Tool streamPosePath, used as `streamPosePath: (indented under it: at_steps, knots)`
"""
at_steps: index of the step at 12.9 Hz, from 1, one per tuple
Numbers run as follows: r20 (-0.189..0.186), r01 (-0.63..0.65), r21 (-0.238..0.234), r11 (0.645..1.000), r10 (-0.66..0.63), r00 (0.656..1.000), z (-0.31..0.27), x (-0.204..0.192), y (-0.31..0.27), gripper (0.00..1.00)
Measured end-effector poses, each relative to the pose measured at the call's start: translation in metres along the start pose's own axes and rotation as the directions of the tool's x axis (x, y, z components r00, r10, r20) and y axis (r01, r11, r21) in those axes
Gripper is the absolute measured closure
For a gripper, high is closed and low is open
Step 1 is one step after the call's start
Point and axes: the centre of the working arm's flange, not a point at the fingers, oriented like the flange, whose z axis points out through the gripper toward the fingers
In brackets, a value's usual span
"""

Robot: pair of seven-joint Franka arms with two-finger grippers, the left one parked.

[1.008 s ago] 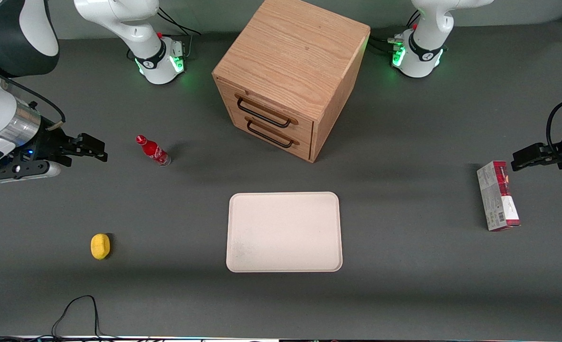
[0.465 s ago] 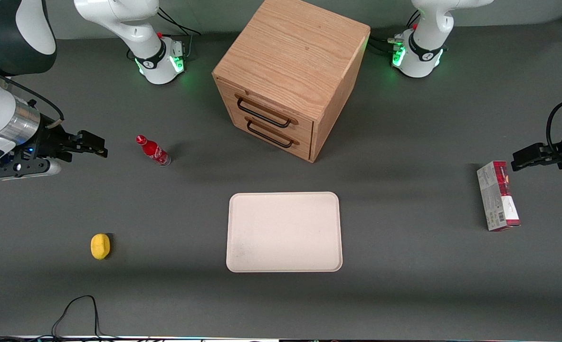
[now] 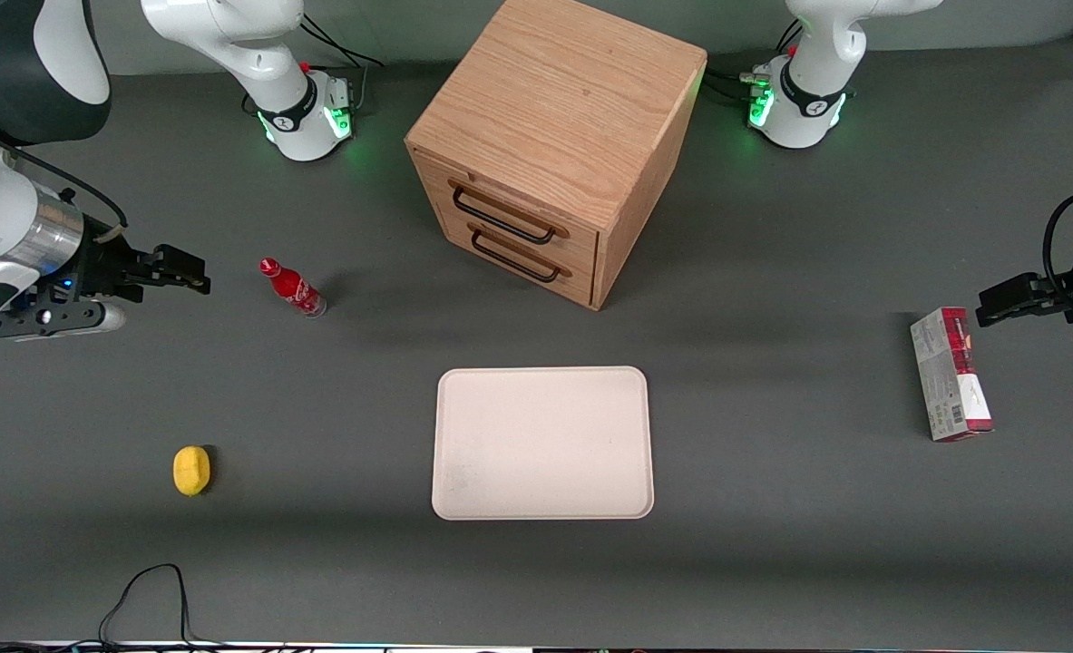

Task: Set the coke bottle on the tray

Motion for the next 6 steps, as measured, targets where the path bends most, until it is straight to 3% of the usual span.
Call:
streamPosePath:
  at_steps: [3,6]
  knots:
    - [0.033,0.006,-0.006,1.0,-0.006,0.999,0.001,-0.05,-0.004,0.0]
    - [0.022,0.008,-0.013,1.0,-0.007,1.0,0.002,-0.114,-0.004,0.0]
